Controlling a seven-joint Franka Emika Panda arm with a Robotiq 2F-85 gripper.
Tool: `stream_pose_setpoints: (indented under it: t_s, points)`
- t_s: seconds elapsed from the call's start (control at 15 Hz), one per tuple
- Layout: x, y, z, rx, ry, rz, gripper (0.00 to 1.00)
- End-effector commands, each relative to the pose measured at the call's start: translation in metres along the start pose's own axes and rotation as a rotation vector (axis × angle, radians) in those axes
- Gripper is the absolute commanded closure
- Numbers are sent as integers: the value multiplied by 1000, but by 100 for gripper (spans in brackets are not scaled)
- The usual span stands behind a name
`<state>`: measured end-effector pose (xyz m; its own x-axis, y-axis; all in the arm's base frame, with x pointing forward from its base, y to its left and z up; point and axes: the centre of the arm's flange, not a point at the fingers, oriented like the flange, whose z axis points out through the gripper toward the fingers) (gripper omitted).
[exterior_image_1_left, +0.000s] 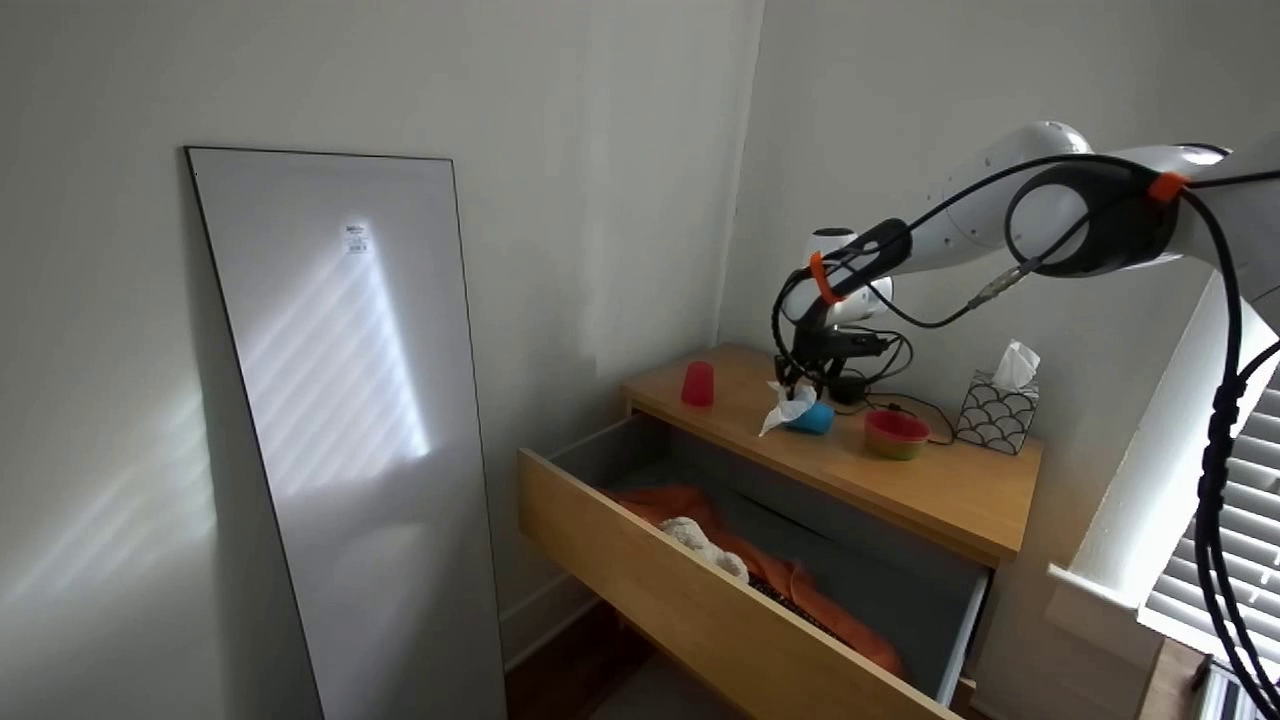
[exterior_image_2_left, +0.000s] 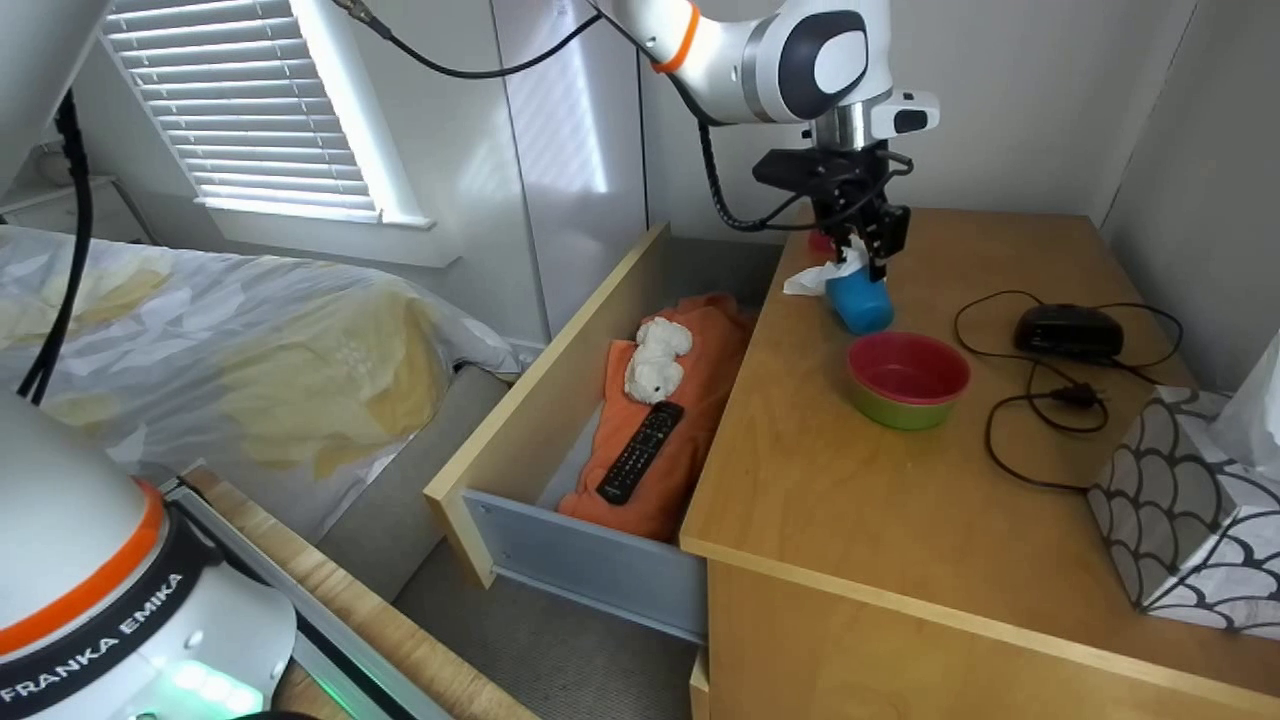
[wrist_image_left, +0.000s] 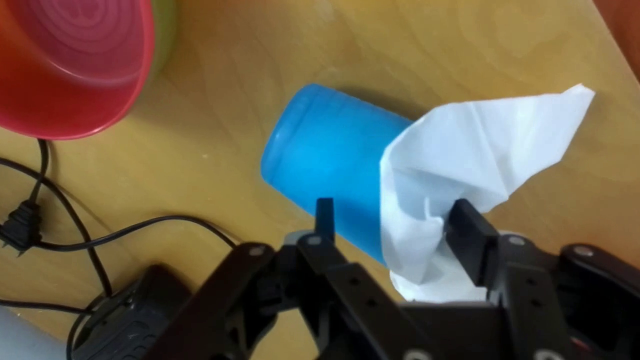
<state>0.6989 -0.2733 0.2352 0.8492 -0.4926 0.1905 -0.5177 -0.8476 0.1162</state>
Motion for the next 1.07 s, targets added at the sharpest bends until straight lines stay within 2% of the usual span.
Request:
stream_pose_setpoints:
  t_s: [0.0,0.2,0.33,0.6,0.67,1.0]
  points:
    - [13,-6,10,-35,-20,15,40]
    - [16,-8,8,-29,-20,22,33]
    - [17,-9,9,-37,-17,29,37]
    - [18,-5,16,-63,-28,43,51]
    - [17,-4,18,-67,-32,47,51]
    - [16,-1,24,-85,-36,58,98]
